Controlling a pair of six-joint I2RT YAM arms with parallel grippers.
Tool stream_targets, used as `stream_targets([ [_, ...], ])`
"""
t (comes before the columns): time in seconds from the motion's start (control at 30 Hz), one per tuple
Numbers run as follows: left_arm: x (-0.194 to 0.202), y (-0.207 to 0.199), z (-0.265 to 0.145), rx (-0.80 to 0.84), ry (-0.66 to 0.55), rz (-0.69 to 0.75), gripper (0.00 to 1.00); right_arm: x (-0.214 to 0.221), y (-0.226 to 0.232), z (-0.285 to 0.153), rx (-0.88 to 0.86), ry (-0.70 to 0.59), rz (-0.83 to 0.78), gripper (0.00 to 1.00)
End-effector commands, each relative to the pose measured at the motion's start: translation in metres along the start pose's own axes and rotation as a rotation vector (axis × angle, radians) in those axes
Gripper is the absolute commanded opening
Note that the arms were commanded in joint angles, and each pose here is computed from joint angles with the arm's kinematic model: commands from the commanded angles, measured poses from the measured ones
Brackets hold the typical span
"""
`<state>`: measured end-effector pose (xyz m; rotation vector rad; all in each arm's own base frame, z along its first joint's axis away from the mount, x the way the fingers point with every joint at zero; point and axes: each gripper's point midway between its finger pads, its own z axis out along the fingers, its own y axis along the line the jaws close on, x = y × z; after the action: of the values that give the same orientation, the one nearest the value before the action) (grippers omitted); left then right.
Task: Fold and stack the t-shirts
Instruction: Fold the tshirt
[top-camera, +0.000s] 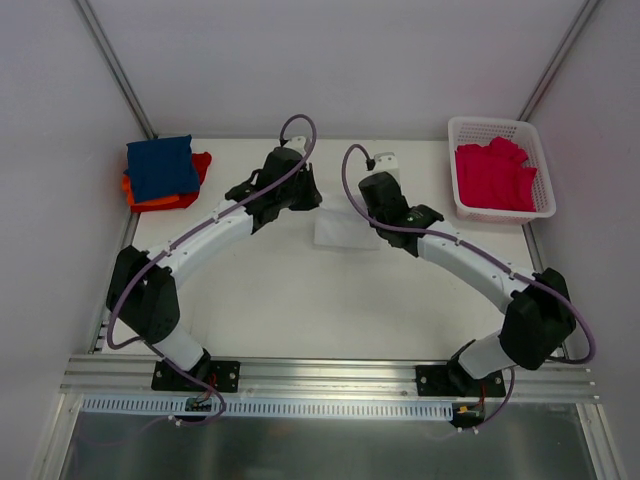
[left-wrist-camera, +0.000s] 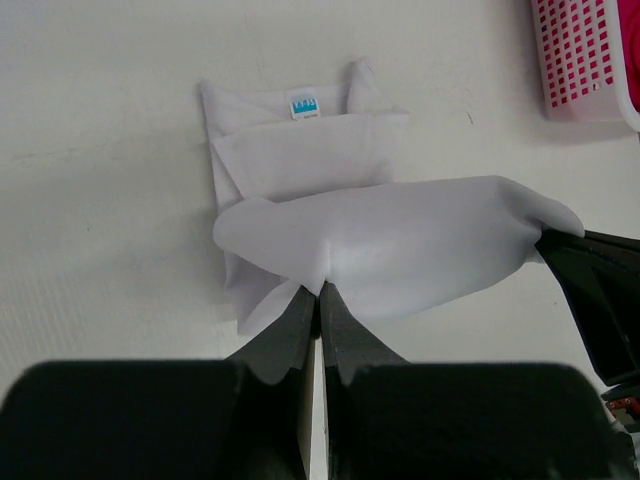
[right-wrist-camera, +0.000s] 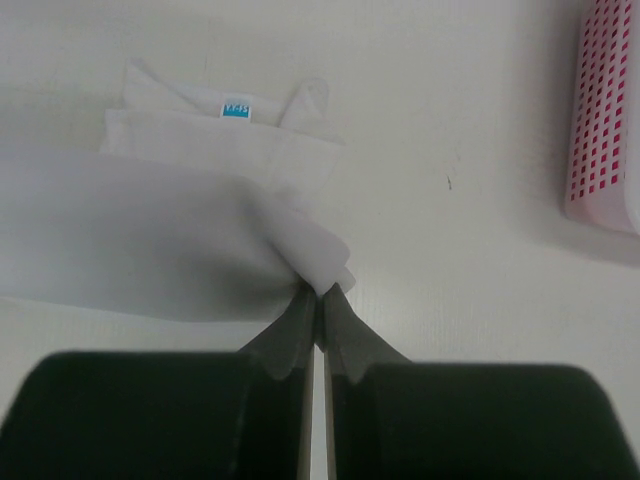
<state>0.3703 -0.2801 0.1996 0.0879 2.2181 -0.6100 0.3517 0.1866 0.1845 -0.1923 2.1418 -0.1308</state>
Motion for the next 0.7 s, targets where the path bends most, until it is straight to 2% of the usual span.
stream_targets([
  [0.0,-0.03,0.001,0.006,0.008,-0.049,0.032,0.0,-0.031,-0.001,0.013,-0.003,-0.053,0.018,0.0],
  [0.2,-0.039,0.006,0.041,0.022,-0.016,0.03,0.0,-0.044,-0.009,0.039,0.013,-0.038,0.157,0.0],
  [0.67,-0.046,0.036,0.115,0.035,0.044,0.0,0.0,-0.032,0.0,0.1,0.034,0.053,0.144,0.0],
])
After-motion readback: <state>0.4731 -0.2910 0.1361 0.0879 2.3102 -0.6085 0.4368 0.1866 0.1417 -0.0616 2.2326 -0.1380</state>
